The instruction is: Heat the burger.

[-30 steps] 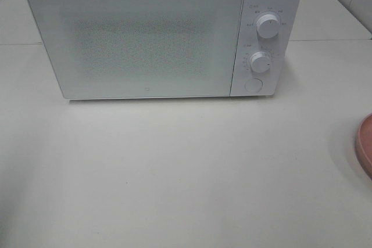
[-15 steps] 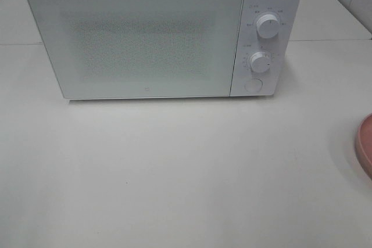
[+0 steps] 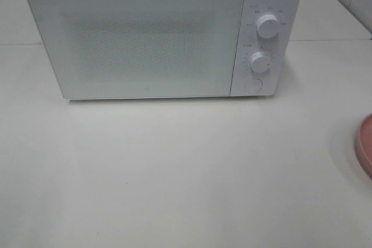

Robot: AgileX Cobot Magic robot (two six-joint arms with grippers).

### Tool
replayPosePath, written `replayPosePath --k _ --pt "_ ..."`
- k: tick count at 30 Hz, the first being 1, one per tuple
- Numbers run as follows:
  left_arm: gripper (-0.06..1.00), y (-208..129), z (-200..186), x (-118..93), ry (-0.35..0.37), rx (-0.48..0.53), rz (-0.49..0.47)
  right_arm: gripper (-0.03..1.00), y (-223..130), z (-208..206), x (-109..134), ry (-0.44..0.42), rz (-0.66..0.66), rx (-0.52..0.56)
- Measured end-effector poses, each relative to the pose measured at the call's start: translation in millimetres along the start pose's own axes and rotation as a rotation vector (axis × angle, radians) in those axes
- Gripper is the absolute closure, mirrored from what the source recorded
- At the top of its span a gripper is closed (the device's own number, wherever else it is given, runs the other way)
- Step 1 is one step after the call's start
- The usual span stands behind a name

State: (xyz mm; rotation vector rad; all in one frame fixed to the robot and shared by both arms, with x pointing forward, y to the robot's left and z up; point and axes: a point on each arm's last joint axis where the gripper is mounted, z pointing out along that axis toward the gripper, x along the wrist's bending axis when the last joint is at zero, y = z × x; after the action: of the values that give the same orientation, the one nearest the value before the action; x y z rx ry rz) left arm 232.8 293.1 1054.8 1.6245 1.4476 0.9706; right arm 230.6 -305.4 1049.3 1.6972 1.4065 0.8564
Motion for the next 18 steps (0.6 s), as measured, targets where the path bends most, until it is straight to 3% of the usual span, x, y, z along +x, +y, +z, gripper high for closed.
replayPosePath --k 18 --pt "-0.05 0.0 0.0 0.1 0.001 0.000 0.000 0.30 0.0 0.0 0.0 0.000 0.000 0.000"
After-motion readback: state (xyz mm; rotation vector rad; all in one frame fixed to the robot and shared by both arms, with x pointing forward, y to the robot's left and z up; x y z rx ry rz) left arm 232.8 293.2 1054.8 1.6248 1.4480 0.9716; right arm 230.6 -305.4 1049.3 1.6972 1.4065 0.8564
